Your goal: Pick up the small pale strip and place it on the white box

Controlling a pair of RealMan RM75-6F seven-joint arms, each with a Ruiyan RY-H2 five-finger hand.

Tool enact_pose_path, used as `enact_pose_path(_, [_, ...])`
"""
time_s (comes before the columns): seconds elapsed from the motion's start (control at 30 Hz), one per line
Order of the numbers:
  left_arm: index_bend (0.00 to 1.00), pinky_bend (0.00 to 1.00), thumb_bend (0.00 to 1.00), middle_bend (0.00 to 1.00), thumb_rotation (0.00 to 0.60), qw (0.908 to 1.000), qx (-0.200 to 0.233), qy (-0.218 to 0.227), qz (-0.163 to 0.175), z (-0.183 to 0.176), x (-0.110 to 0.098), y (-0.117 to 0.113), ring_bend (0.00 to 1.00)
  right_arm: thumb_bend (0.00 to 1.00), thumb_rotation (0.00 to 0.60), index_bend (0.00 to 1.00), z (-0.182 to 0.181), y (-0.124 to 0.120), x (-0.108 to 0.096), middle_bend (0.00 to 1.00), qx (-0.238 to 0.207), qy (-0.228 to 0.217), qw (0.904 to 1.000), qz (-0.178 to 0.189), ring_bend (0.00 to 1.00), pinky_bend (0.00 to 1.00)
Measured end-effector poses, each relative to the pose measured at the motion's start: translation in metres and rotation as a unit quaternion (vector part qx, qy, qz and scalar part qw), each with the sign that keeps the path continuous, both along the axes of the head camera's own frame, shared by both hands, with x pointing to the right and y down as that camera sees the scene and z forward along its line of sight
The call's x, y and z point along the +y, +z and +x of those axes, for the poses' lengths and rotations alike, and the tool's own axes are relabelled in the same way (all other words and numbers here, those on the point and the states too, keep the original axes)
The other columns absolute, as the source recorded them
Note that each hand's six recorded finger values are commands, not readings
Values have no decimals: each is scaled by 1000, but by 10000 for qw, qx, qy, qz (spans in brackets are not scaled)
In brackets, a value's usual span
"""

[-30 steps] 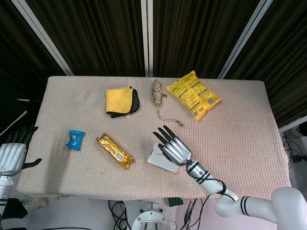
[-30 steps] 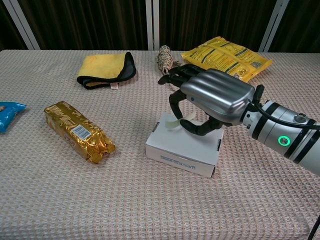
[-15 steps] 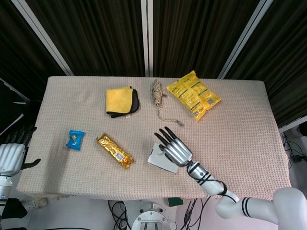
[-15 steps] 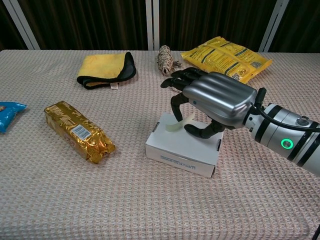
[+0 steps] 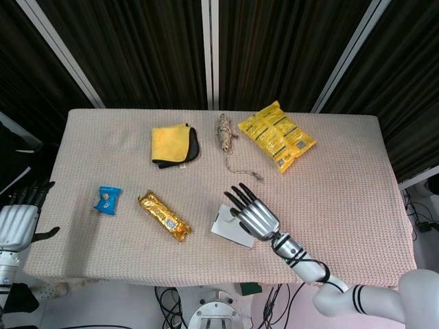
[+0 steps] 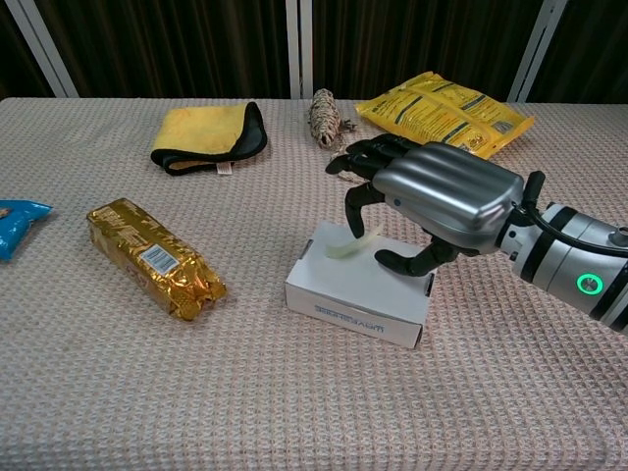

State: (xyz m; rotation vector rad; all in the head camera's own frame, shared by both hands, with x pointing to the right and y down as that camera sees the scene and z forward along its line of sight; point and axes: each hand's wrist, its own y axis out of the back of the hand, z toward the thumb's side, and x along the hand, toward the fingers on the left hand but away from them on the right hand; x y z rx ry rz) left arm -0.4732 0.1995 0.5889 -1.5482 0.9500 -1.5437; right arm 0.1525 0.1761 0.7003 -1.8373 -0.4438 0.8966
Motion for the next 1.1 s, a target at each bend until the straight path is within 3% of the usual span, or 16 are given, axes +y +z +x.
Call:
enact_pose_path(0.47, [98,94,46,69,600,10000,8,10,-25,1,1,1,0,330,600,463,6,-7,8,59,-72,5,10000,-49,0,0])
enact_pose_path(0.97, [98,94,45,69,600,10000,14,-8,-34,-1,1,1,0,292,598,428,1,-13,23,15,-189,-369,9987,-288,0,0])
enact_pose_path(1.0, [98,94,45,69,600,10000,14,-11,-32,-1,2,1,0,287,573,414,1,-12,24,8,-175,-381,9986,-310,0,0])
enact_pose_path(1.1, [98,94,46,69,600,10000,14,-25,-26,-2,2,1,0,277,407,386,2,-13,24,0,-172,-369,9985,-375,0,0])
